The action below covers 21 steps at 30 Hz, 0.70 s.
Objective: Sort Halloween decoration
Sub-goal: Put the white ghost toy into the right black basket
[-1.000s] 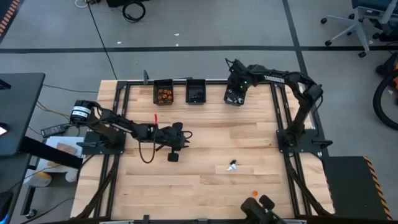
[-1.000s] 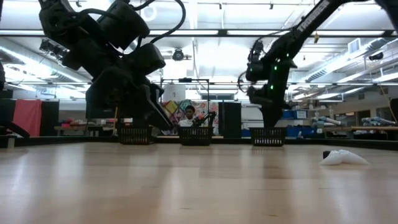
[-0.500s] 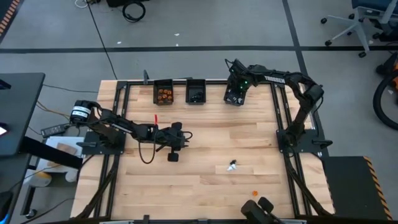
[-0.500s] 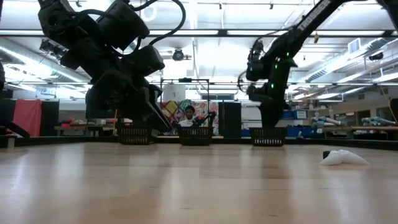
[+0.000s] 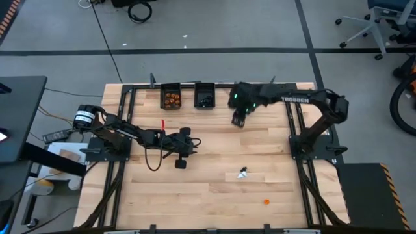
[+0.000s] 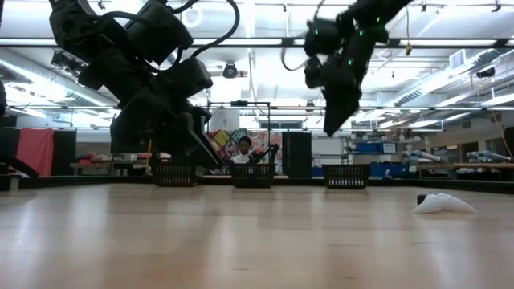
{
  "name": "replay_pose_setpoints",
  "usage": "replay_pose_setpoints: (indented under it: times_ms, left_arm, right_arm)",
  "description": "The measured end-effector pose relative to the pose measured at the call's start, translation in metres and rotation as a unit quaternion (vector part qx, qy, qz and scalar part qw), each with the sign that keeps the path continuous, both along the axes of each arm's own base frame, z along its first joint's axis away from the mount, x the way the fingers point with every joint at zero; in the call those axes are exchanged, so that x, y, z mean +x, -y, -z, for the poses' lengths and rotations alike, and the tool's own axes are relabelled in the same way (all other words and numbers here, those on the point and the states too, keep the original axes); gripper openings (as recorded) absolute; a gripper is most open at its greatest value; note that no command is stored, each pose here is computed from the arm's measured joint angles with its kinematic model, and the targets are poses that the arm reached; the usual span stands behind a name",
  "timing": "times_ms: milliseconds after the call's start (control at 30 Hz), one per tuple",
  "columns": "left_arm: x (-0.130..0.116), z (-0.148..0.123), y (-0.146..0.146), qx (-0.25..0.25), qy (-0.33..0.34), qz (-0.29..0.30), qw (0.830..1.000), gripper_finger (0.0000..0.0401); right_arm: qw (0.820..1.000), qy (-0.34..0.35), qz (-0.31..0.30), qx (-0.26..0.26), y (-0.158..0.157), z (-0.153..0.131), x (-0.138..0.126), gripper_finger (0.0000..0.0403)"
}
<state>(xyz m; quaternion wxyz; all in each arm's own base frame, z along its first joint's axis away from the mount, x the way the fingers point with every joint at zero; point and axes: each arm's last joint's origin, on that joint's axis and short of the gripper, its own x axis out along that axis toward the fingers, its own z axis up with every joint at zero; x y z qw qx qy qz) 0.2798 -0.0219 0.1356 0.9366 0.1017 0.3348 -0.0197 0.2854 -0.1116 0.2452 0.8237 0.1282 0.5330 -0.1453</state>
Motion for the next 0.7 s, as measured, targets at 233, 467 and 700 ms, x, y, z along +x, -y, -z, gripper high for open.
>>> replay_pose_setpoints:
  times_ms: [233,467,700]
  left_arm:
    - [0.0,0.0,0.0,0.025,-0.001,0.02,0.999,0.0073]
    - [0.001,-0.002,0.0,0.049,0.008,0.039,0.998,0.0073]
    - [0.003,-0.004,-0.003,0.059,0.022,0.042,0.997,0.0073]
  right_arm:
    - [0.991,0.003,-0.135,0.016,-0.086,0.003,0.022,0.0181]
    - [0.971,-0.013,-0.237,-0.001,-0.162,0.031,0.02,0.0181]
    - [0.949,-0.014,-0.308,-0.072,-0.222,0.058,0.01,0.0181]
